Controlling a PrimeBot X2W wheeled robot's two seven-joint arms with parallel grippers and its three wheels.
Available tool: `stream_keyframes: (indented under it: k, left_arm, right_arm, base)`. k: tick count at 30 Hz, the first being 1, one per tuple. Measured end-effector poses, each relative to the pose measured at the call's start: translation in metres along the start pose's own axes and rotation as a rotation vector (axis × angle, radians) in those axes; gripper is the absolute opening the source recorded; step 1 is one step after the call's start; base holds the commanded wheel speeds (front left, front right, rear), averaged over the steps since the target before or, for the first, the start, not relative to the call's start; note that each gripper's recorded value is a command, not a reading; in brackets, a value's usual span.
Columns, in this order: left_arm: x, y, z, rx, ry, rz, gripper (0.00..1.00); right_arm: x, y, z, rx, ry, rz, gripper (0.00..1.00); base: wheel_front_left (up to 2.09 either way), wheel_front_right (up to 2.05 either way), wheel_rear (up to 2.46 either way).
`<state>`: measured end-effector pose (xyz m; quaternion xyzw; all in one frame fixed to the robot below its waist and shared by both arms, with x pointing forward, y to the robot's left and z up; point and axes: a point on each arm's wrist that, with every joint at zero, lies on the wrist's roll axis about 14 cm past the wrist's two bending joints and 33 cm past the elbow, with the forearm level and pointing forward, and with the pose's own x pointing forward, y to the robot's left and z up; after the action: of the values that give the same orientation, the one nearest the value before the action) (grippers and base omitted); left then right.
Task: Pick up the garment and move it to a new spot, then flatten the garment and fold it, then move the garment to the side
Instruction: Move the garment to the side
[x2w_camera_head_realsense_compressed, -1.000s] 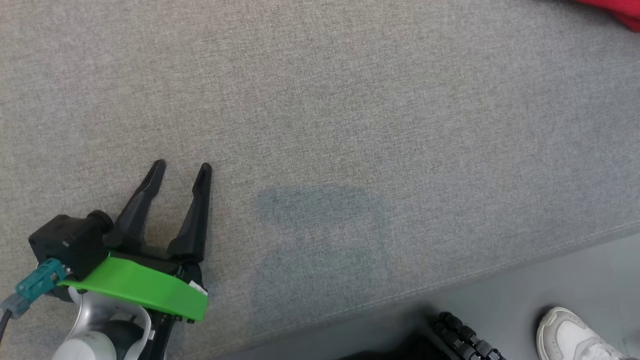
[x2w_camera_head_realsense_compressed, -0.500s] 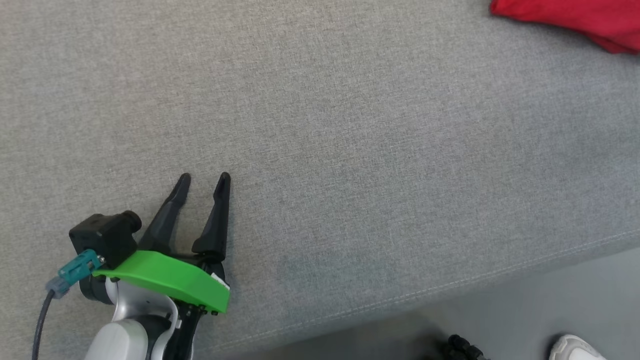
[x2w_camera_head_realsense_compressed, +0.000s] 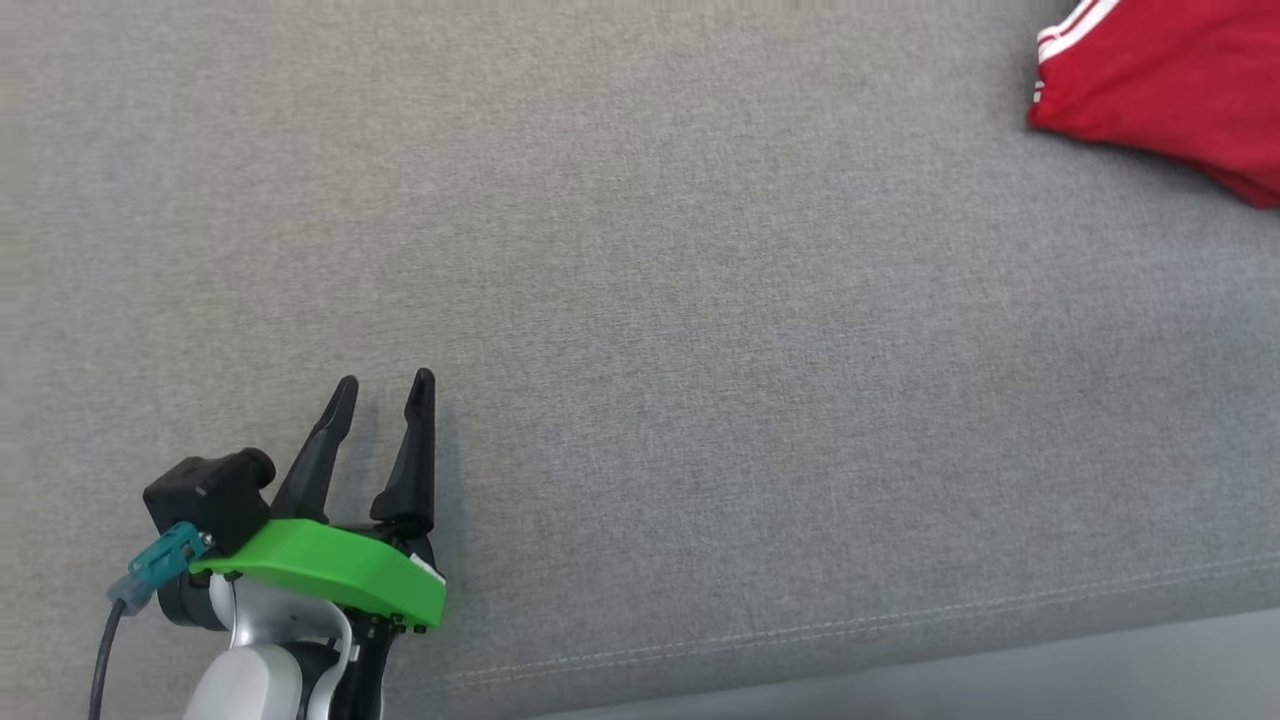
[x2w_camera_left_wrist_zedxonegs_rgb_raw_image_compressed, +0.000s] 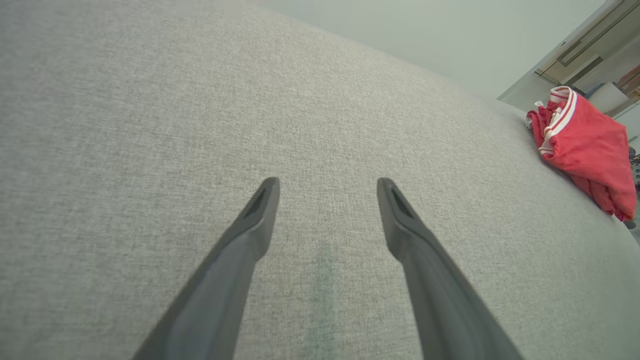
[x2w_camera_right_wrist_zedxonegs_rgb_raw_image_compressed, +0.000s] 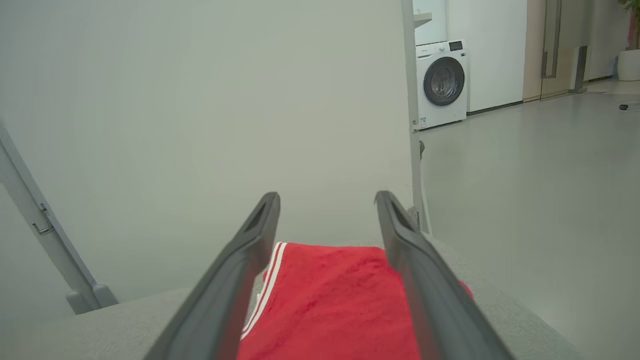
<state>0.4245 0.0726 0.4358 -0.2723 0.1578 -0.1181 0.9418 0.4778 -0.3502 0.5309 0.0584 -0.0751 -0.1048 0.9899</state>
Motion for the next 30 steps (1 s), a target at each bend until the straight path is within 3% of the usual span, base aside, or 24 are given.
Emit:
stream_keyframes:
  k: [5, 8, 10, 13, 23, 30]
  left_arm:
    - [-0.019, 0.007, 0.02, 0.065, -0.076, 0.031, 1.0]
    - [-0.033, 0.017, 0.028, 0.146, -0.103, 0.061, 1.0]
    - [-0.044, 0.025, 0.034, 0.256, -0.114, 0.075, 1.0]
    - [-0.06, 0.03, 0.043, 0.316, -0.148, 0.1, 1.0]
    - [-0.102, 0.036, 0.063, 0.396, -0.269, 0.154, 1.0]
    - [-0.117, 0.04, 0.066, 0.414, -0.31, 0.182, 1.0]
  right_arm:
    - [-0.012, 0.037, -0.007, 0.011, 0.016, 0.082, 1.0]
    - [-0.028, 0.061, -0.022, -0.002, 0.063, 0.136, 1.0]
    - [-0.04, 0.071, -0.03, 0.007, 0.09, 0.152, 1.0]
    - [-0.057, 0.088, -0.038, -0.019, 0.121, 0.201, 1.0]
    - [-0.1, 0.126, -0.047, -0.059, 0.164, 0.306, 1.0]
    - [-0.123, 0.123, -0.054, -0.075, 0.189, 0.271, 1.0]
  base:
    - [0.0, 0.0, 0.0]
    - [0.0, 0.0, 0.0]
    - [0.0, 0.0, 0.0]
    - [0.0, 0.0, 0.0]
    - [0.0, 0.0, 0.0]
    - [0.0, 0.0, 0.0]
